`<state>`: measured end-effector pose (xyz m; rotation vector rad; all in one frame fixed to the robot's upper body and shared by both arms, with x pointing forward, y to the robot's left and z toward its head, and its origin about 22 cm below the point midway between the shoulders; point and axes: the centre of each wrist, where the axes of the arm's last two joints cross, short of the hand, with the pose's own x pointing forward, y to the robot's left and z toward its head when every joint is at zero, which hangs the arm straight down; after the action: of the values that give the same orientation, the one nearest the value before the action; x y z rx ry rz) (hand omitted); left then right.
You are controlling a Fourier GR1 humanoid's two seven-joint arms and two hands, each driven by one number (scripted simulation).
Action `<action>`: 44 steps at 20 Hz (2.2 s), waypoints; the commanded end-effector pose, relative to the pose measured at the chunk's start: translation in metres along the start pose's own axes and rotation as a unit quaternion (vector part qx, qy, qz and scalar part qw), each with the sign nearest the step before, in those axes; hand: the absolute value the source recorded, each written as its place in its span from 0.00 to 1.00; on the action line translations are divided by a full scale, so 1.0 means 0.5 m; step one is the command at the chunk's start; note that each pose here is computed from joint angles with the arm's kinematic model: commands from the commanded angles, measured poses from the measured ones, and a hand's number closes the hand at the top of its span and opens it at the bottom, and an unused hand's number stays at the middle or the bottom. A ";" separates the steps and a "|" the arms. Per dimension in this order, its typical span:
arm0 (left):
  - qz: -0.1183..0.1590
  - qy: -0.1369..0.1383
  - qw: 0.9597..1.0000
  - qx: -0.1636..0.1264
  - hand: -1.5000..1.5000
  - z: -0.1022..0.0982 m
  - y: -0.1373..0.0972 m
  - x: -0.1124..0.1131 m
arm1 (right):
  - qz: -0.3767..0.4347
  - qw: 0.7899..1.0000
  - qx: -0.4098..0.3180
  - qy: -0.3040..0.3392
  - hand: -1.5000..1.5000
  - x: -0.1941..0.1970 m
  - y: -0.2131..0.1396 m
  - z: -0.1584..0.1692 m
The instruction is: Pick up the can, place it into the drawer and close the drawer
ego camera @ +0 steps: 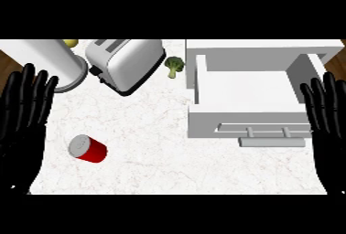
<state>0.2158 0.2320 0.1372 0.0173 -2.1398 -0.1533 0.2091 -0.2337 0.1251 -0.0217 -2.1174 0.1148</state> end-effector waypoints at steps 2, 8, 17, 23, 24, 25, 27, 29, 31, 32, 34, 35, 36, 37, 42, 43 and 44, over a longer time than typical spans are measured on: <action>0.050 -0.020 0.993 -0.103 0.00 -0.001 0.064 0.011 | -0.007 1.000 -0.012 0.008 0.00 0.000 -0.005 -0.007; 0.078 0.153 0.951 -0.256 0.00 0.061 0.123 -0.051 | 0.011 0.985 -0.094 0.146 0.00 -0.045 -0.036 0.056; 0.105 0.161 0.939 -0.286 0.00 0.071 0.383 -0.021 | 0.035 0.978 -0.119 0.170 0.00 -0.005 -0.128 0.086; 0.103 0.172 0.936 -0.291 0.00 0.078 0.421 0.015 | 0.027 0.980 -0.116 0.161 0.00 -0.003 -0.165 0.155; 0.109 0.164 0.935 -0.295 0.00 0.082 0.428 0.002 | 0.027 0.978 -0.120 0.169 0.00 -0.008 -0.157 0.137; 0.106 0.169 0.937 -0.286 0.00 0.064 0.445 -0.010 | 0.022 0.980 -0.115 0.164 0.00 0.009 -0.159 0.133; 0.118 0.187 0.935 -0.278 0.00 0.091 0.466 0.027 | 0.024 0.978 -0.117 0.172 0.00 0.003 -0.164 0.173; 0.138 0.195 0.934 -0.266 0.00 0.083 0.451 0.015 | 0.026 0.979 -0.112 0.166 0.00 0.007 -0.175 0.163; 0.151 0.214 0.931 -0.254 0.00 0.091 0.421 0.010 | 0.032 0.977 -0.126 0.170 0.00 -0.022 -0.221 0.189; 0.162 0.228 0.929 -0.241 0.00 0.048 0.445 -0.004 | 0.020 0.978 -0.115 0.170 0.00 0.024 -0.174 0.182; 0.176 0.229 0.925 -0.247 0.00 0.036 0.460 -0.017 | 0.012 0.980 -0.110 0.163 0.00 0.026 -0.209 0.191; 0.189 0.236 0.919 -0.253 0.00 0.057 0.457 0.001 | 0.015 0.979 -0.113 0.170 0.00 0.021 -0.171 0.194; 0.194 0.246 0.915 -0.254 0.00 0.036 0.420 -0.029 | 0.023 0.981 -0.100 0.162 0.00 0.030 -0.183 0.198; 0.205 0.245 0.913 -0.253 0.00 0.049 0.418 -0.008 | 0.023 0.979 -0.112 0.171 0.00 0.015 -0.225 0.226; 0.223 0.273 0.903 -0.246 0.00 0.062 0.387 -0.019 | 0.022 0.980 -0.111 0.164 0.00 0.042 -0.195 0.216; 0.221 0.274 0.902 -0.250 0.00 0.048 0.416 -0.031 | 0.023 0.979 -0.111 0.172 0.00 0.044 -0.247 0.249; 0.229 0.278 0.895 -0.265 0.00 0.046 0.373 -0.022 | 0.023 0.979 -0.114 0.168 0.00 0.025 -0.249 0.198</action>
<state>0.2097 0.4370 0.1382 -0.6372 -1.4747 -0.3921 0.1139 -0.3527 0.0930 -0.2086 -1.7792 -0.0949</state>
